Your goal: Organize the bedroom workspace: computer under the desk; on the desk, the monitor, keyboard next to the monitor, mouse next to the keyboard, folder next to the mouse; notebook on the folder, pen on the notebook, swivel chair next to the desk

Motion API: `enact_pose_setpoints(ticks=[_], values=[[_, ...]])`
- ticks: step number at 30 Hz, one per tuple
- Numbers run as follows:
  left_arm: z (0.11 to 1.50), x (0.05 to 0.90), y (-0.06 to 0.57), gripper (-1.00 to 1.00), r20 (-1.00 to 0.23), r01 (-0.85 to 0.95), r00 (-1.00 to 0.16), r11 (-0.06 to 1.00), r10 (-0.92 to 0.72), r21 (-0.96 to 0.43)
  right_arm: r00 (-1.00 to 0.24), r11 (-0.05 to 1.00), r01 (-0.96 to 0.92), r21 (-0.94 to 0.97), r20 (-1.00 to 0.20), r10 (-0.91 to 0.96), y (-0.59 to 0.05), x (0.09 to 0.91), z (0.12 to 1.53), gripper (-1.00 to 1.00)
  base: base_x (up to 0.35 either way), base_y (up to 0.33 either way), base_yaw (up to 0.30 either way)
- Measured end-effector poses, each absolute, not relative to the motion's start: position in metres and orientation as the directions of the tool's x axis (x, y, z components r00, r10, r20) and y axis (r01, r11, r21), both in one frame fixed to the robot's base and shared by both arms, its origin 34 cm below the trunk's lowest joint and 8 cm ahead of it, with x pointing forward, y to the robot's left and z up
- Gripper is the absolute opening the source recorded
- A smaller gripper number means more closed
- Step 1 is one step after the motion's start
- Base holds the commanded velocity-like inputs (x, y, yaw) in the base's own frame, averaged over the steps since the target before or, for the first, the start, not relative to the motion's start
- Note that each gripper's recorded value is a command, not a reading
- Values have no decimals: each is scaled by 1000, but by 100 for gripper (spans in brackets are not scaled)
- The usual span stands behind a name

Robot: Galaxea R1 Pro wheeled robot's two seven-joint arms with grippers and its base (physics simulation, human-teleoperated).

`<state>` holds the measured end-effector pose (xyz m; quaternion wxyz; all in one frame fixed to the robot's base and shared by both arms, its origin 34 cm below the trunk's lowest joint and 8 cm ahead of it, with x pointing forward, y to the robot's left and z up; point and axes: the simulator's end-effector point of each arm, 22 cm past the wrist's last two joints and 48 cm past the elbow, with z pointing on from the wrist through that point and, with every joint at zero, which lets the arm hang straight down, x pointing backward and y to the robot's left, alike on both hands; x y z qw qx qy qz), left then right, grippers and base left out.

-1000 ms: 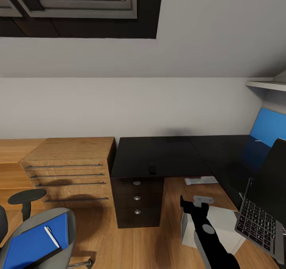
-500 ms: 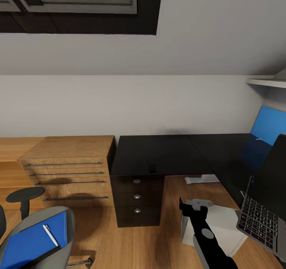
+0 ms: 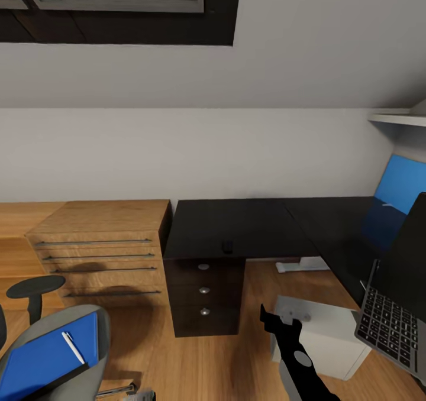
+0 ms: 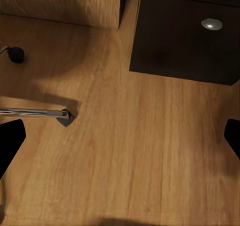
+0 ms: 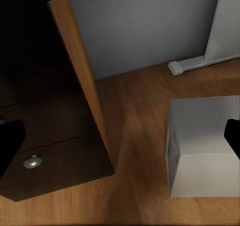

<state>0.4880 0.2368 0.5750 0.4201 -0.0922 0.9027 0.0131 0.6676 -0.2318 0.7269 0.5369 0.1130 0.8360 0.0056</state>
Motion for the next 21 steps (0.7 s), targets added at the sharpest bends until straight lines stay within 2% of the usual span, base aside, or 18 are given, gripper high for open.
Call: enact_pose_setpoints(ticks=[7,21], values=[[592,523,235,100,-794,-170,-586,983,-161,-74,-396,962,204,181,-883,250,-226,666,713,100,0,0,0],[626,571,215,100,-764,-127,-622,985,-173,-119,-429,960,214,180,-866,258,-226,656,682,100,0,0,0]])
